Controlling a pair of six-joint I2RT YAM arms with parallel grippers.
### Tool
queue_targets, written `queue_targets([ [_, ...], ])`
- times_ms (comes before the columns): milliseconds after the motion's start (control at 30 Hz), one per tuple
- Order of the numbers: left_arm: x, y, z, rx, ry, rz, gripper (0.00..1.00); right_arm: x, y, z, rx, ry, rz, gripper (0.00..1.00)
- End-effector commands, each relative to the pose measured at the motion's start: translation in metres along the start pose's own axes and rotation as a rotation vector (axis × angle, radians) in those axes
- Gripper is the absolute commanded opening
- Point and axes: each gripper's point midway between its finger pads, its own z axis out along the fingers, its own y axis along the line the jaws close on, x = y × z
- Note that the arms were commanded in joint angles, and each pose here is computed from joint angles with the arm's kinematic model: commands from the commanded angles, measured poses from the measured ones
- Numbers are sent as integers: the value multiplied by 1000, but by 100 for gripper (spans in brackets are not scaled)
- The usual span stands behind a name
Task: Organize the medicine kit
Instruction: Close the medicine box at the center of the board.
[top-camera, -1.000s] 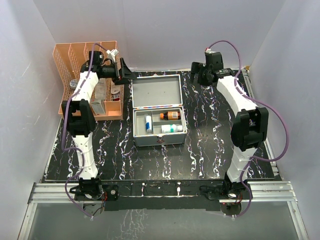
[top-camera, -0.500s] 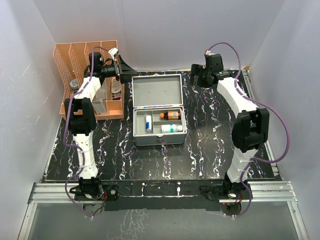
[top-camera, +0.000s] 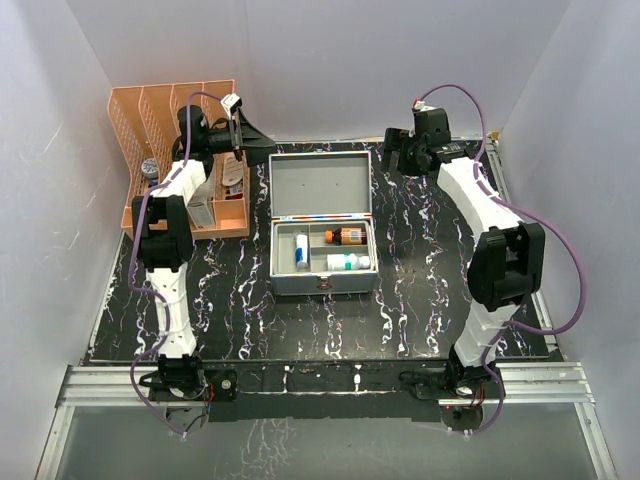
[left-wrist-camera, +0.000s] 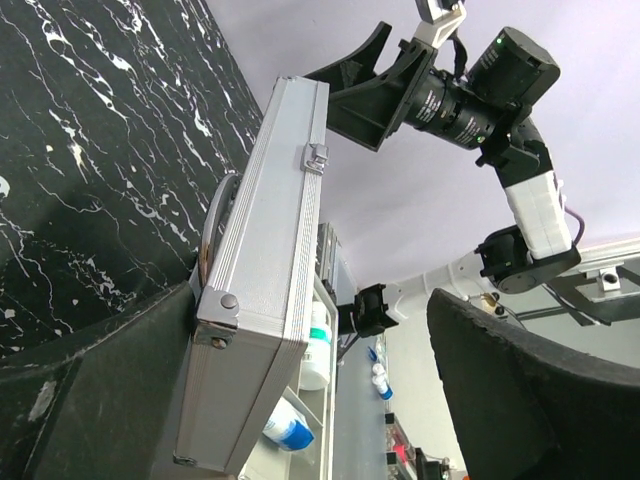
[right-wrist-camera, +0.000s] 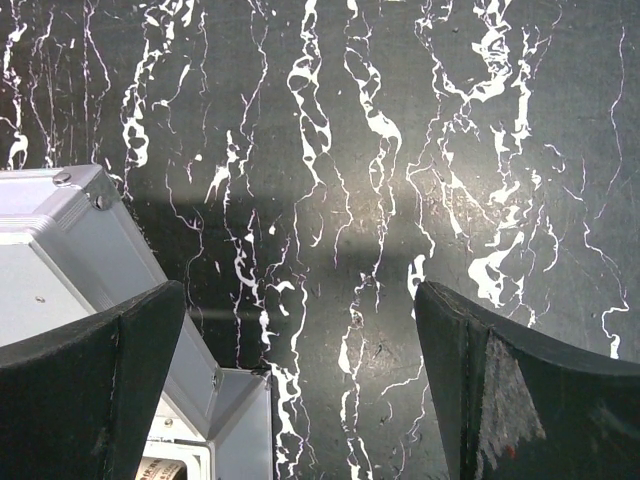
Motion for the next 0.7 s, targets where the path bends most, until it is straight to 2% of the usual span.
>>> queue_targets([
  [0, 3, -80, 1, 38, 48, 164, 98, -24, 3, -19, -6, -96, 1, 98],
  [300, 17, -91, -3, -49, 61, 222, 98, -22, 3, -21, -4, -98, -1, 98],
  [467, 26, -111, -4, -65, 86, 257, 98, -22, 1, -23, 3, -103, 1, 98],
  [667, 43, -130, -8, -74, 109, 260, 98, -57, -5, -70, 39, -224, 13, 98],
])
